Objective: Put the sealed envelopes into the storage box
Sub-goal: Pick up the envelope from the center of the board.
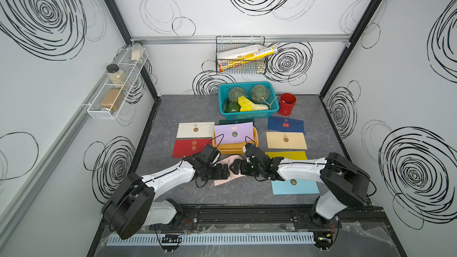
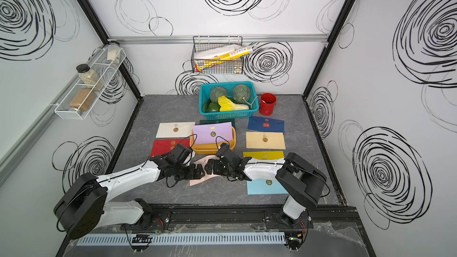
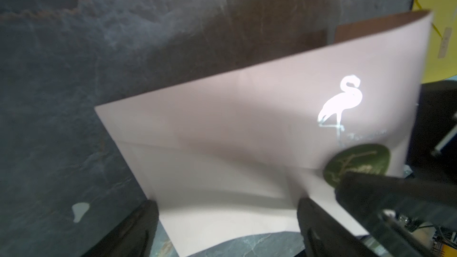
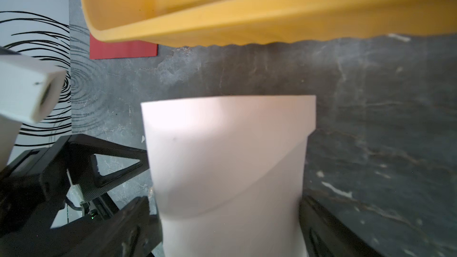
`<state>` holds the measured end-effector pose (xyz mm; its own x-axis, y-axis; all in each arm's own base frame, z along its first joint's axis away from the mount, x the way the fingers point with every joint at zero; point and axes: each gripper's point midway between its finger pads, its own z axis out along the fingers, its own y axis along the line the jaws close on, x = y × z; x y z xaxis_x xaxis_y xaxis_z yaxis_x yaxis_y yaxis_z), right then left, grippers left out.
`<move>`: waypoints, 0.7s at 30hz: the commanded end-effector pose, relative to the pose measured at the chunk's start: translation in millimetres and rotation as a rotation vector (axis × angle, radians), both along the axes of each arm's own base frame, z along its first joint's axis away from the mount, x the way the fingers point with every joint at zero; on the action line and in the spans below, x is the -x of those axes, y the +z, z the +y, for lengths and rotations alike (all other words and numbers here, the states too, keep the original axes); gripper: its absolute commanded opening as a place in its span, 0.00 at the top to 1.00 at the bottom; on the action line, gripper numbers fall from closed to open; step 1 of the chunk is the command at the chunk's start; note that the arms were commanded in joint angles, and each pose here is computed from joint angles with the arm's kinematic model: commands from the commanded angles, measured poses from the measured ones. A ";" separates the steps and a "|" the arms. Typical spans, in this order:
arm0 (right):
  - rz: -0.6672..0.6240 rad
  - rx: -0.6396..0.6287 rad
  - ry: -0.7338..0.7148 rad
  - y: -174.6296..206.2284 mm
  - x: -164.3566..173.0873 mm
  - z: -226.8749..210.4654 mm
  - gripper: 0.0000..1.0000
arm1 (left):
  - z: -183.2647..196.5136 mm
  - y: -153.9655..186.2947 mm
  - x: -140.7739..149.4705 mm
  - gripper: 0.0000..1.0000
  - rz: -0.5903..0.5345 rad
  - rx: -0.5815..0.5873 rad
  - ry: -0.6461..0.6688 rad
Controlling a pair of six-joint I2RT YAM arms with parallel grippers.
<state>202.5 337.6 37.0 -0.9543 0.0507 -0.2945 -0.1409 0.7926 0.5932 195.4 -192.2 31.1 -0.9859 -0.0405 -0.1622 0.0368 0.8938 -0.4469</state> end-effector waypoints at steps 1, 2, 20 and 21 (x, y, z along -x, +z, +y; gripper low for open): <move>0.149 0.301 0.007 -74.6 39.0 -63.3 0.04 | 1.4 -8.8 21.1 0.06 0.062 -0.001 -0.045; 0.144 0.314 0.010 -75.8 39.2 -66.3 0.06 | 0.8 -7.2 21.0 0.06 0.060 0.003 -0.046; 0.044 0.440 0.088 -75.3 48.1 -109.4 0.11 | -10.5 73.8 -43.0 0.04 -0.209 0.069 -0.171; 0.039 0.444 0.094 -75.6 48.8 -111.4 0.11 | -14.4 74.4 -47.0 0.05 -0.214 0.070 -0.194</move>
